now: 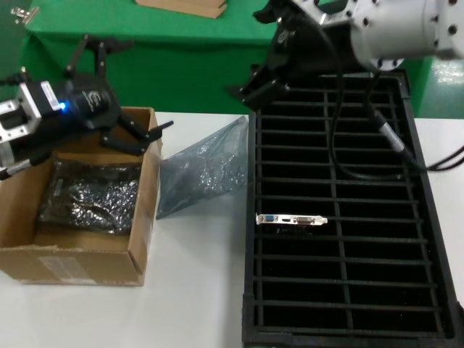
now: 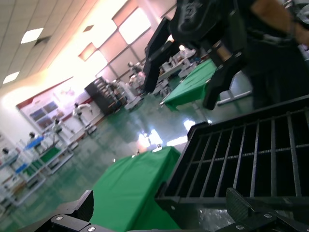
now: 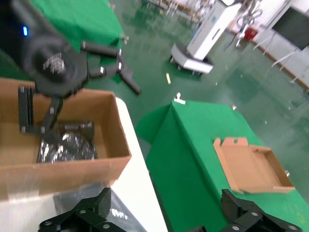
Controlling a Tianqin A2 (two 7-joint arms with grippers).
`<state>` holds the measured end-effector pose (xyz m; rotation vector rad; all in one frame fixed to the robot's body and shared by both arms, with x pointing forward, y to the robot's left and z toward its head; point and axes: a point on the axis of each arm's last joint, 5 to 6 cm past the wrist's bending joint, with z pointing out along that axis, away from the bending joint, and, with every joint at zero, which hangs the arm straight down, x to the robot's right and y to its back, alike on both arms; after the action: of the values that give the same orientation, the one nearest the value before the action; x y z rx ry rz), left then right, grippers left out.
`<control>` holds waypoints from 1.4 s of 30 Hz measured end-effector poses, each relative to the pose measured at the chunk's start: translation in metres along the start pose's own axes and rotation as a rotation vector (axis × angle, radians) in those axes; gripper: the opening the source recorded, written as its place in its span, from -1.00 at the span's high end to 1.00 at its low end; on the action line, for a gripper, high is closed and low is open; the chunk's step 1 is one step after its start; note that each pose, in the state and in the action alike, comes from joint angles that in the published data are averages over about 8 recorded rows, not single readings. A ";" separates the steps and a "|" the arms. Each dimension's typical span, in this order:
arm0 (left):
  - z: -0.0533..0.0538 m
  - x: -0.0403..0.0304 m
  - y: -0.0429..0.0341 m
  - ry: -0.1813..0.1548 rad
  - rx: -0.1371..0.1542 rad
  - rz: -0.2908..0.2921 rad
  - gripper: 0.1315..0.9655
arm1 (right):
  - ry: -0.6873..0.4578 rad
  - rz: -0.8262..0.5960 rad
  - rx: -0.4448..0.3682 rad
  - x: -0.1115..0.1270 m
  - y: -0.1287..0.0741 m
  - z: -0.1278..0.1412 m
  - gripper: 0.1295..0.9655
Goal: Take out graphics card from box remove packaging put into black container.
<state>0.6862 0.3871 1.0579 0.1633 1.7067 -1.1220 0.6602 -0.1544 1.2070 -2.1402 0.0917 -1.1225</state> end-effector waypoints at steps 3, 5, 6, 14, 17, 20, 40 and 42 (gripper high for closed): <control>0.002 0.0101 0.0029 -0.018 -0.022 -0.024 -1.00 | -0.001 0.017 0.042 -0.009 0.010 0.005 -0.43; 0.003 0.0178 0.0048 -0.031 -0.037 -0.043 -1.00 | 0.000 0.031 0.072 -0.015 0.018 0.009 -0.54; 0.004 0.0217 0.0057 -0.038 -0.045 -0.052 -1.00 | 0.001 0.038 0.087 -0.019 0.022 0.011 -0.59; 0.008 0.0551 0.0118 -0.101 -0.106 -0.132 -1.00 | 0.027 0.113 0.204 -0.048 0.055 0.023 -0.84; 0.009 0.0680 0.0132 -0.126 -0.127 -0.163 -1.00 | 0.044 0.145 0.241 -0.059 0.067 0.026 -0.89; 0.009 0.0809 0.0141 -0.152 -0.146 -0.194 -1.00 | 0.065 0.180 0.275 -0.071 0.079 0.028 -0.93; 0.003 0.1669 0.0076 -0.346 -0.249 -0.415 -1.00 | 0.276 0.443 0.383 -0.152 0.160 0.023 -1.00; 0.002 0.1732 0.0063 -0.363 -0.255 -0.433 -1.00 | 0.296 0.464 0.383 -0.158 0.166 0.021 -1.00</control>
<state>0.6128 0.3220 0.9150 -0.5618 1.5714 -1.1431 0.6191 -0.2087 0.9873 -1.5035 0.4481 -1.0654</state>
